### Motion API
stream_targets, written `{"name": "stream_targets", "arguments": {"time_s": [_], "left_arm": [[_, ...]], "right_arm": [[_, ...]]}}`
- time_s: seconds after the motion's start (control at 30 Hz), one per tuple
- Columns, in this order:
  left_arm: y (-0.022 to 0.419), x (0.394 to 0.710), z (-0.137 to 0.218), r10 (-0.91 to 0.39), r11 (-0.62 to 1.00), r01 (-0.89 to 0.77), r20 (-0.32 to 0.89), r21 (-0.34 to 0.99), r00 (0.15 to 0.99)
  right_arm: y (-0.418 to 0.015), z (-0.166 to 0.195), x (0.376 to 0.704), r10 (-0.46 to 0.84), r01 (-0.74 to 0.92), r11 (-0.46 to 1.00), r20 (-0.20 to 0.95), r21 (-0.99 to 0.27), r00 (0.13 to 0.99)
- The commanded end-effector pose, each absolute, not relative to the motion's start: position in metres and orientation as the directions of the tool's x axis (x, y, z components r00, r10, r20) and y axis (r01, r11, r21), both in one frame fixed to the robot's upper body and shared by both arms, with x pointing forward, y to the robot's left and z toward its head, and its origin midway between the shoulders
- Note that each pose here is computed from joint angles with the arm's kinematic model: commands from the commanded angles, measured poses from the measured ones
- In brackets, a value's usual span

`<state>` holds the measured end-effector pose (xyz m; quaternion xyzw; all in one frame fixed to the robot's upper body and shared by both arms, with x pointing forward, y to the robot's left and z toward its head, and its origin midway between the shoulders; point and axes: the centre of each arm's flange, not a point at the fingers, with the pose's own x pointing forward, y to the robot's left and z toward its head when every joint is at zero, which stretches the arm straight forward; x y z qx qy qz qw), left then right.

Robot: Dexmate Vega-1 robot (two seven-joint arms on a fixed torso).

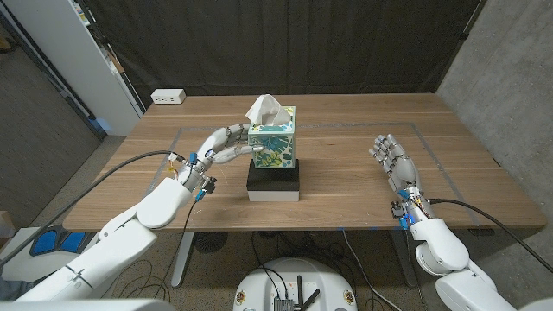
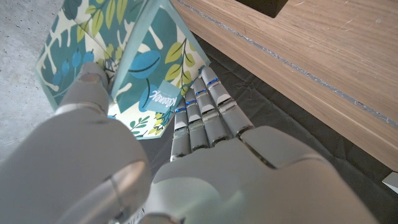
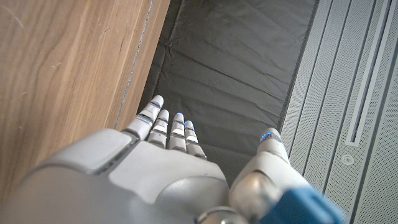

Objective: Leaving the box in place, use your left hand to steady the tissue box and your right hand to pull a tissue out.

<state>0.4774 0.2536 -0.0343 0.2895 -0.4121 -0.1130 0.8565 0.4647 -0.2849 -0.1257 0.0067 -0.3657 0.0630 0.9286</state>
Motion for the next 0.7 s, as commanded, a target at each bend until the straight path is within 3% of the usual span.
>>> {"name": "stream_targets", "arguments": {"time_s": [0.03,0.7], "left_arm": [[0.251,0.475,-0.034,-0.438,0.803,-0.045,0.639,0.594,0.632],[0.249,0.478,-0.04,-0.452,0.798,-0.027,0.628,0.602,0.634]], "right_arm": [[-0.283,-0.13,0.454,0.113,-0.121,0.992,0.681,-0.036,0.724],[-0.282,-0.112,0.44,0.128,-0.106,0.992,0.685,-0.074,0.717]]}}
